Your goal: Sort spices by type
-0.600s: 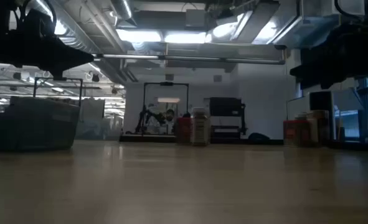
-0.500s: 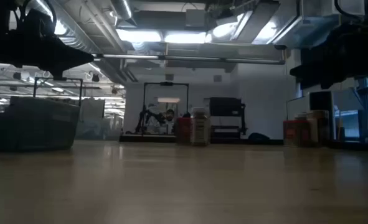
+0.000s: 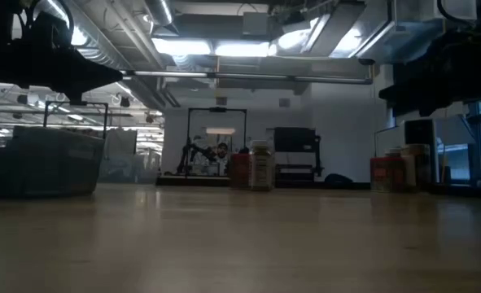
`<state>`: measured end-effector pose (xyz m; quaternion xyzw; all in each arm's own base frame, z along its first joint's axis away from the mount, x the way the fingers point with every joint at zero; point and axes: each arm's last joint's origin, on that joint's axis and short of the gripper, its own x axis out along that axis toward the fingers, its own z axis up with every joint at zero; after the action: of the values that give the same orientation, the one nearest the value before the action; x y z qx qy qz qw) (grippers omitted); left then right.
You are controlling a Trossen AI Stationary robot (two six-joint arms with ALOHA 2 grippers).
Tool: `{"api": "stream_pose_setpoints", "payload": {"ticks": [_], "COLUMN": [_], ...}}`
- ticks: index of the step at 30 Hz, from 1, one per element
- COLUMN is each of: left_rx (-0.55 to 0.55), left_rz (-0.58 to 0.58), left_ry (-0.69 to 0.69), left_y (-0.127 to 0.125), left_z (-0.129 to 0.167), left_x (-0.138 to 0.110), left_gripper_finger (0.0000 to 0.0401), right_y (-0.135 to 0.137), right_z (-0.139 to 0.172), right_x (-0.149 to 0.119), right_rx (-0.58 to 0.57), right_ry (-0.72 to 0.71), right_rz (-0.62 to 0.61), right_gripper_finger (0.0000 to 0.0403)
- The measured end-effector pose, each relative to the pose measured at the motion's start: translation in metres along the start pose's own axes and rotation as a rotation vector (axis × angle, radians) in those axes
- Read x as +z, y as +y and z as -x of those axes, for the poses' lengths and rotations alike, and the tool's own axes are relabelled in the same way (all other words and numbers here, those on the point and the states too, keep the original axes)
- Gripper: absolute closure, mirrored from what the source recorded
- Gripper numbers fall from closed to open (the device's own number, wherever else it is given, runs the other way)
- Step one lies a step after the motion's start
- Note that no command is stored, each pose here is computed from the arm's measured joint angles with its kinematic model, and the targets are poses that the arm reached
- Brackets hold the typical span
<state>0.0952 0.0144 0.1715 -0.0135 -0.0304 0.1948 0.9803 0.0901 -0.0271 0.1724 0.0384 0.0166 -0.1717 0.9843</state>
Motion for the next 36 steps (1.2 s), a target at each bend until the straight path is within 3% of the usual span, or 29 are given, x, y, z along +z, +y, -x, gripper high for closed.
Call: {"api": "stream_pose_setpoints", "payload": {"ticks": [31, 36], "left_rx": [0.000, 0.000], "left_rz": [-0.001, 0.043], "left_ry": [0.000, -0.001], "left_y": [0.0000, 0.0000], "left_z": [0.0000, 0.0000], "left_x": [0.0000, 0.0001], "left_gripper_finger": [0.0397, 0.0397], "right_y": [0.0000, 0.0001], "right_z": [0.0000, -0.0003], "right_x": [0.0000, 0.0018], "right_rx": [0.000, 0.001], "right_ry": [0.000, -0.029], "right_rz": [0.000, -0.011], "right_gripper_finger": [0.0382, 0.0382]}}
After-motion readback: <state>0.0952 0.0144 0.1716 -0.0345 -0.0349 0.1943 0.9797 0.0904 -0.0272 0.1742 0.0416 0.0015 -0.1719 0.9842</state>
